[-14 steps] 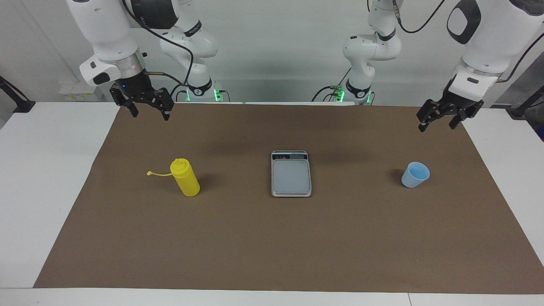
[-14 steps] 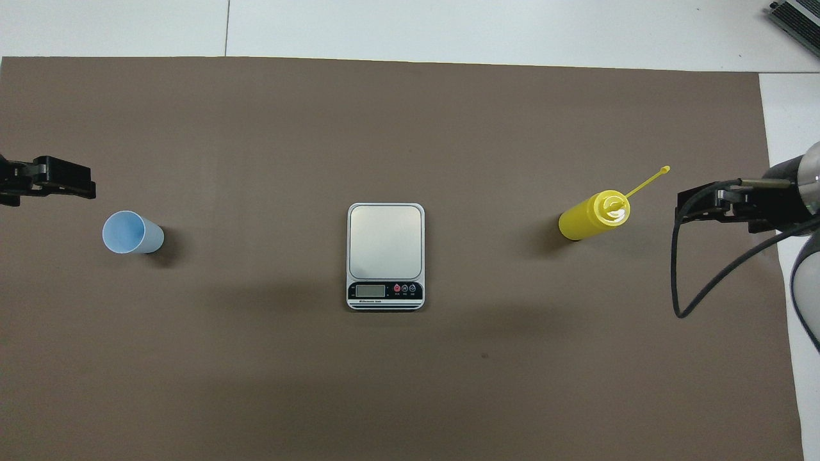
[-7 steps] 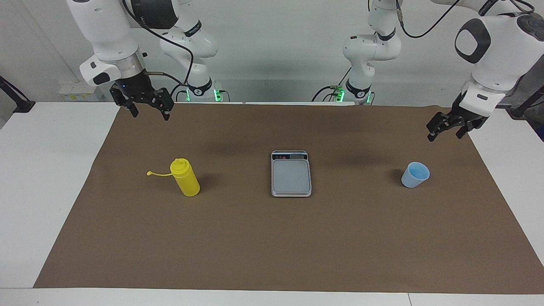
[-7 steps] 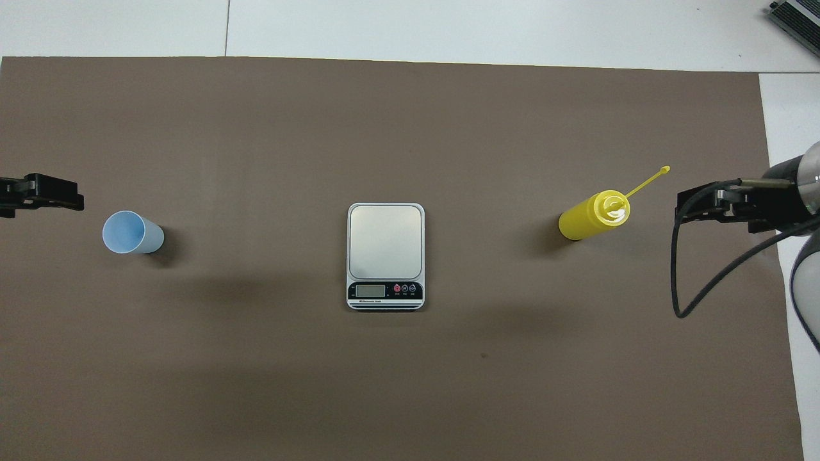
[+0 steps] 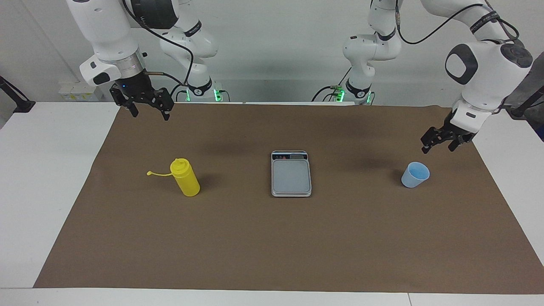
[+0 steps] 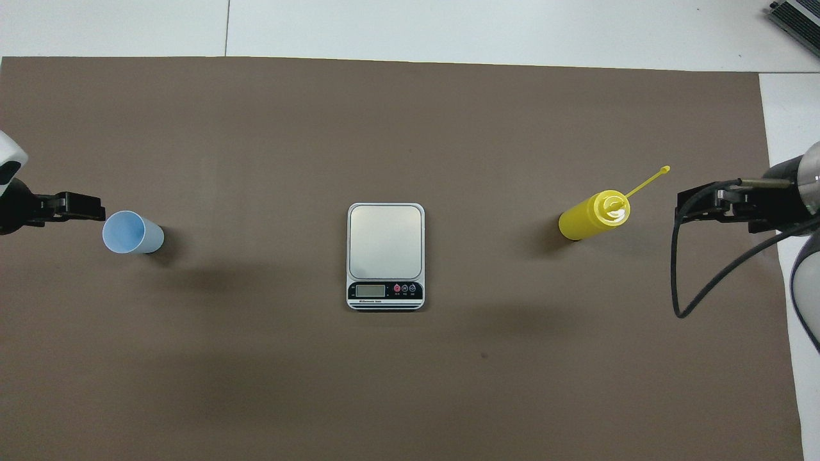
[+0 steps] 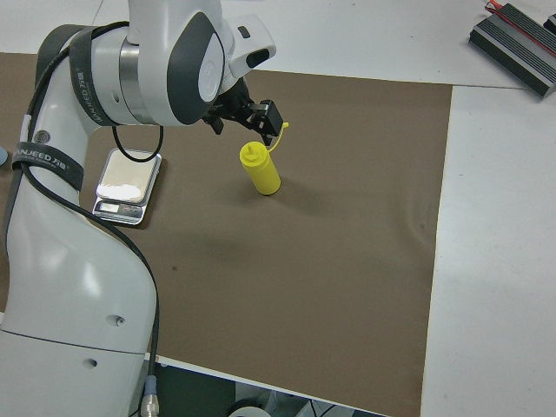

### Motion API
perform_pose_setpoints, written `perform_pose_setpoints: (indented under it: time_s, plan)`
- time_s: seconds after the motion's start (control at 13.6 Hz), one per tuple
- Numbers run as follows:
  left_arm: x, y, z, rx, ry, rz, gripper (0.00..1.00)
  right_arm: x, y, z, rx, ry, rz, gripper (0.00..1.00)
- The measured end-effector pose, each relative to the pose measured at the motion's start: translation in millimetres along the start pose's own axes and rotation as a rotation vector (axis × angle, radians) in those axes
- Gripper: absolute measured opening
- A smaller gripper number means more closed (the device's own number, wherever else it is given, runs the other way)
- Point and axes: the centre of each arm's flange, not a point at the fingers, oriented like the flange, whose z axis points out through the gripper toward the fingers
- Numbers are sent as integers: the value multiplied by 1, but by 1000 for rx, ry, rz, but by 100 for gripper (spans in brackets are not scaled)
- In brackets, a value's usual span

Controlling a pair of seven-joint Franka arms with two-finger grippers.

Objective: Pour seasoning into cup on scale with both arms
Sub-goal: 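Reach the left gripper to the blue cup and grasp it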

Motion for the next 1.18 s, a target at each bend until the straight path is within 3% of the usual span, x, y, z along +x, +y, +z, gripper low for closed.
perform_pose_setpoints:
  time_s: [0.59,1.18]
  plan:
    - [-17,-25,75,5,48,-22,100,0,0,0,0,0,0,100]
    - [-22,-27,126,15,12,-30,100,0,0,0,0,0,0,100]
